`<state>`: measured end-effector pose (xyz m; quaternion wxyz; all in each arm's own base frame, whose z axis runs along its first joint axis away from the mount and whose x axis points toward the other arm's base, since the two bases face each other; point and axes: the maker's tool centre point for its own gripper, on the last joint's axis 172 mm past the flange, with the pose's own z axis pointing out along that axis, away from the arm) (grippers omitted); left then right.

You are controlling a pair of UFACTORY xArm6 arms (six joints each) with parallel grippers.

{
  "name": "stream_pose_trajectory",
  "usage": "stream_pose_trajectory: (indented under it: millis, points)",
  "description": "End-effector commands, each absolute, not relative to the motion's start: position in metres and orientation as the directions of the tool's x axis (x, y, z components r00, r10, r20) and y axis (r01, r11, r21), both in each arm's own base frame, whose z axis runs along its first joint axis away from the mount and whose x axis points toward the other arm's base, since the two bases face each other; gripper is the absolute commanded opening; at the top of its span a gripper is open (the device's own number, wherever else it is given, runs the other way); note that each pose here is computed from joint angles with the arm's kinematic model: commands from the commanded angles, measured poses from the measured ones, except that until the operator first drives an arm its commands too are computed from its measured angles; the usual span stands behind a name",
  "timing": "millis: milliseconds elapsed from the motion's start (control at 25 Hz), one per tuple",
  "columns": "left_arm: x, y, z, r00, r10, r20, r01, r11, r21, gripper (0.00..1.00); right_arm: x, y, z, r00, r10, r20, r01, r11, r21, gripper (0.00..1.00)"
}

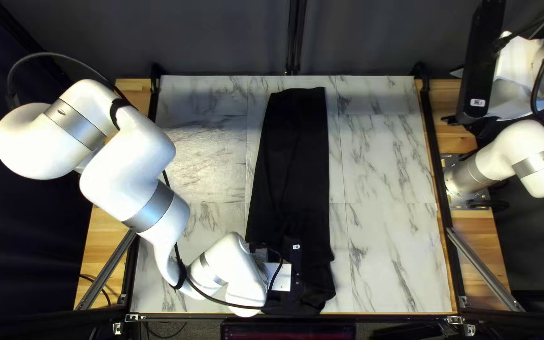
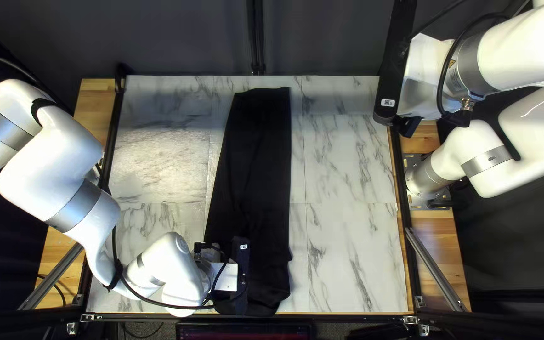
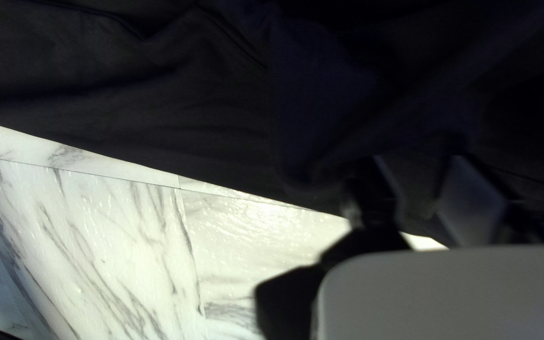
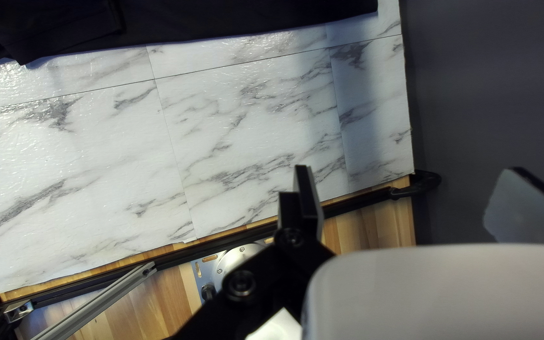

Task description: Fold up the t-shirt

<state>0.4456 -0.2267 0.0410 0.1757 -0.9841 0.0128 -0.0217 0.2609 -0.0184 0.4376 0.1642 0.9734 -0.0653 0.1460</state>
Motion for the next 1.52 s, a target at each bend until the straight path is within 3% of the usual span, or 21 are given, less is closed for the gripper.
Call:
stream_pose_trajectory:
  millis: [40,80,120,160,200,240,360,680,840,960,1160,1520]
  points:
    - [0.4461,-0.2283,0.0415,0.999,-0.035,0.040,-0.019,-0.938,-0.347,0.09,0.2609,-0.0184,0.4376,0.949,-0.079,0.306,-0.175,-0.938,0.301,1.00]
    - [0.4464,-0.2292,0.0407,0.999,-0.035,0.041,-0.019,-0.938,-0.347,0.13,0.2609,-0.0184,0.4376,0.949,-0.079,0.306,-0.175,-0.938,0.301,1.00]
    - [0.4467,-0.2298,0.0398,0.999,-0.035,0.042,-0.019,-0.938,-0.346,0.26,0.2609,-0.0184,0.4376,0.949,-0.079,0.306,-0.175,-0.938,0.301,1.00]
    - [0.4470,-0.2303,0.0385,0.998,-0.035,0.042,-0.019,-0.938,-0.345,0.33,0.2609,-0.0184,0.4376,0.949,-0.079,0.306,-0.175,-0.938,0.301,1.00]
    - [0.4470,-0.2304,0.0383,0.998,-0.035,0.042,-0.018,-0.938,-0.345,0.75,0.2609,-0.0184,0.4376,0.949,-0.079,0.306,-0.175,-0.938,0.301,1.00]
    - [0.4468,-0.2307,0.0374,0.998,-0.035,0.043,-0.018,-0.939,-0.344,0.87,0.2609,-0.0184,0.4376,0.949,-0.079,0.306,-0.175,-0.938,0.301,1.00]
    - [0.4467,-0.2319,0.0374,0.998,-0.034,0.043,-0.017,-0.940,-0.341,0.99,0.2609,-0.0184,0.4376,0.949,-0.079,0.306,-0.175,-0.938,0.301,1.00]
    - [0.4496,-0.2338,0.0360,0.998,-0.037,0.043,-0.020,-0.939,-0.343,1.00,0.2609,-0.0184,0.4376,0.949,-0.079,0.306,-0.175,-0.938,0.301,1.00]
    - [0.4497,-0.2322,0.0346,0.998,-0.035,0.044,-0.018,-0.939,-0.342,0.86,0.2609,-0.0184,0.4376,0.949,-0.079,0.306,-0.175,-0.938,0.301,1.00]
    - [0.4503,-0.2310,0.0347,0.998,-0.035,0.044,-0.018,-0.939,-0.344,0.66,0.2609,-0.0184,0.4376,0.949,-0.079,0.306,-0.175,-0.938,0.301,1.00]
    - [0.4498,-0.2299,0.0323,0.998,-0.033,0.045,-0.016,-0.939,-0.345,0.09,0.2609,-0.0184,0.4376,0.949,-0.079,0.306,-0.175,-0.938,0.301,1.00]
    - [0.4501,-0.2296,0.0335,0.998,-0.034,0.045,-0.017,-0.938,-0.347,0.04,0.2609,-0.0184,0.4376,0.949,-0.079,0.306,-0.175,-0.938,0.301,1.00]
